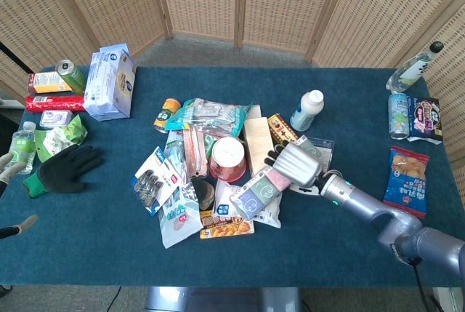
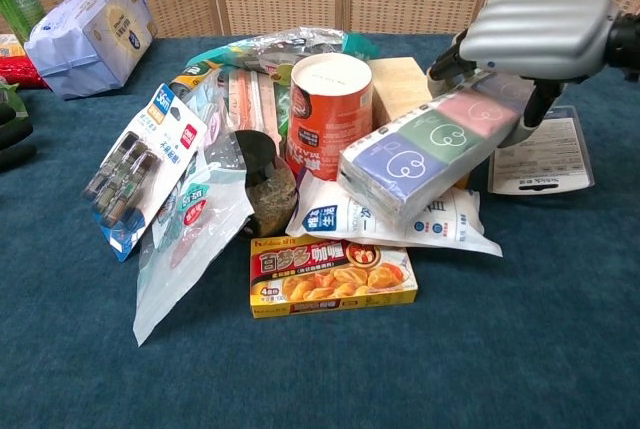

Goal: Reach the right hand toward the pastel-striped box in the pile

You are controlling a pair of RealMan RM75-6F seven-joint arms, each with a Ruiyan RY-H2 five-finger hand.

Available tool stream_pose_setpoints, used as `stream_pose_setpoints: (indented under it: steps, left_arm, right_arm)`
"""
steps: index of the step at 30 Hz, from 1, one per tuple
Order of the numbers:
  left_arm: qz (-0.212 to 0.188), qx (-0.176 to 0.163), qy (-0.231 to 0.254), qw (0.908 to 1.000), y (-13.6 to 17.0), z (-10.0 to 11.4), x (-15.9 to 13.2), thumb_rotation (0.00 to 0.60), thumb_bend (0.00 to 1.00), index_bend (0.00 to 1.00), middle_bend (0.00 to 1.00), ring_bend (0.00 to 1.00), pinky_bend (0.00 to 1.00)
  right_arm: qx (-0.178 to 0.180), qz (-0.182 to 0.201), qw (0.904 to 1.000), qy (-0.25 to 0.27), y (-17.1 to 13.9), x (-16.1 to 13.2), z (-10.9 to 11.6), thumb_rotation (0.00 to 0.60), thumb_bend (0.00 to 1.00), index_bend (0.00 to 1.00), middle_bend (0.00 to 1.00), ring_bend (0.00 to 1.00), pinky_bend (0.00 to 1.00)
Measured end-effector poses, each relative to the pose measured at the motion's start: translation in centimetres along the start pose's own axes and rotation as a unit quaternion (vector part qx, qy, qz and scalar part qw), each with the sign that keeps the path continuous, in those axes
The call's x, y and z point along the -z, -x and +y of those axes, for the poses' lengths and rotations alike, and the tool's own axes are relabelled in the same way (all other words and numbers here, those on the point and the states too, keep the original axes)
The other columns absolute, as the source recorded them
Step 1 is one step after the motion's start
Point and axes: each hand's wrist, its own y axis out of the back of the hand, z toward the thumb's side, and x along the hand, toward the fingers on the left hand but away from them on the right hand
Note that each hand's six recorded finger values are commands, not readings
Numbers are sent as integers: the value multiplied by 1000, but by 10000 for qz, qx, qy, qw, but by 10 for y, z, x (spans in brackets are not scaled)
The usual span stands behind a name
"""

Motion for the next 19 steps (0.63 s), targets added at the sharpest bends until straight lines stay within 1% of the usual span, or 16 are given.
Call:
stream_pose_setpoints:
  steps: [4, 8, 11, 15, 19]
  left_arm:
    - [-35, 16, 29, 10000, 0, -1, -2, 600, 0, 167, 0, 0, 0]
    - [-84, 44, 70, 9999, 0, -2, -4, 600, 0, 167, 0, 0, 0]
    - [-109, 62, 105, 9999, 1, -2, -6, 600, 0, 167, 0, 0, 0]
    - [-119, 52, 135, 9998, 2, -1, -6, 600, 0, 167, 0, 0, 0]
    - [-139, 48, 149, 9998, 3, 0, -7, 600, 0, 167, 0, 0, 0]
  right_arm:
    - [71, -74, 9999, -136, -14, 12, 13, 600, 1, 638, 751, 467, 532]
    - [179, -193, 9991, -318, -28, 27, 35, 600, 1, 641, 754, 474, 536]
    - [280, -305, 9982, -433, -38, 38, 57, 600, 1, 641, 755, 474, 536]
    - [463, -482, 9963, -533, -46, 52, 92, 600, 1, 641, 754, 473, 536]
    - [657, -646, 9949, -422, -48, 58, 120, 600, 1, 641, 754, 473, 536]
